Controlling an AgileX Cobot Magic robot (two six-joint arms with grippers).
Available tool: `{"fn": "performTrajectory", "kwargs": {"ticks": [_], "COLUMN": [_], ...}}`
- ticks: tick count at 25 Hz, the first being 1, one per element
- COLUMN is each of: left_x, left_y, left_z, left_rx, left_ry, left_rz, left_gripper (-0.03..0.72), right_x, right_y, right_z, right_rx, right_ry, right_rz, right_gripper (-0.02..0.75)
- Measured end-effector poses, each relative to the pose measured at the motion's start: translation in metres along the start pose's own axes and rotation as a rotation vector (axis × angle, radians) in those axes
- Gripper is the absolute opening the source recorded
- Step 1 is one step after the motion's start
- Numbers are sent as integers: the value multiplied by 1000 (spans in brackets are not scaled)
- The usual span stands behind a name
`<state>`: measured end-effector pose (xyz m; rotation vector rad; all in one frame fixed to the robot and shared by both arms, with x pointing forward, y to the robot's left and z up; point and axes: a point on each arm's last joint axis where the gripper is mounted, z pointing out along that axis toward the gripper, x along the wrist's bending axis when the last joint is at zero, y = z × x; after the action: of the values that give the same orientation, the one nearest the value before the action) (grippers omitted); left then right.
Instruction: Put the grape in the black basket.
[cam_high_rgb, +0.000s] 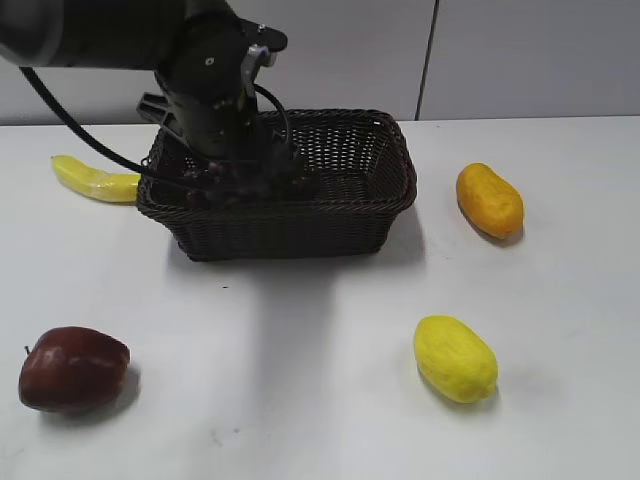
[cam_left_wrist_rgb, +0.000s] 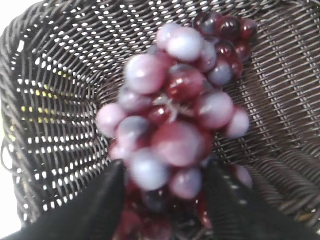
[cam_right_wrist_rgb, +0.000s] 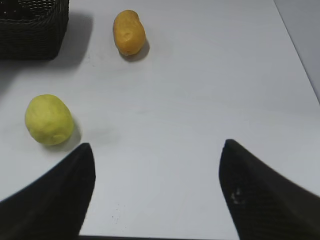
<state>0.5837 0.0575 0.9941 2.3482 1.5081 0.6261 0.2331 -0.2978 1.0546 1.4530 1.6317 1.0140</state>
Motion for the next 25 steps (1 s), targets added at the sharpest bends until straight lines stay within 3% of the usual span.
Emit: {"fn": "performTrajectory", "kwargs": {"ticks": [5,9,13,19,25], "left_x": [10,30,68,133,194], "left_y": [26,51,66,66,49], "left_z": [-37,-77,-104,-112,-110], "left_rx": [-55,-86,-67,-73,-46], "left_ry": [18,36,1,-55,1], "left_rz": [12,45,13,-146,-272], "left_gripper": [588,580,575,566,565], "right_x": [0,0,0,0,0], "right_y": [0,0,0,0,0], "right_z": [0,0,0,0,0], "right_rx": [0,0,0,0,0], "right_ry": [0,0,0,0,0], "right_rz": [0,0,0,0,0], "right_gripper": [585,585,585,585,585]}}
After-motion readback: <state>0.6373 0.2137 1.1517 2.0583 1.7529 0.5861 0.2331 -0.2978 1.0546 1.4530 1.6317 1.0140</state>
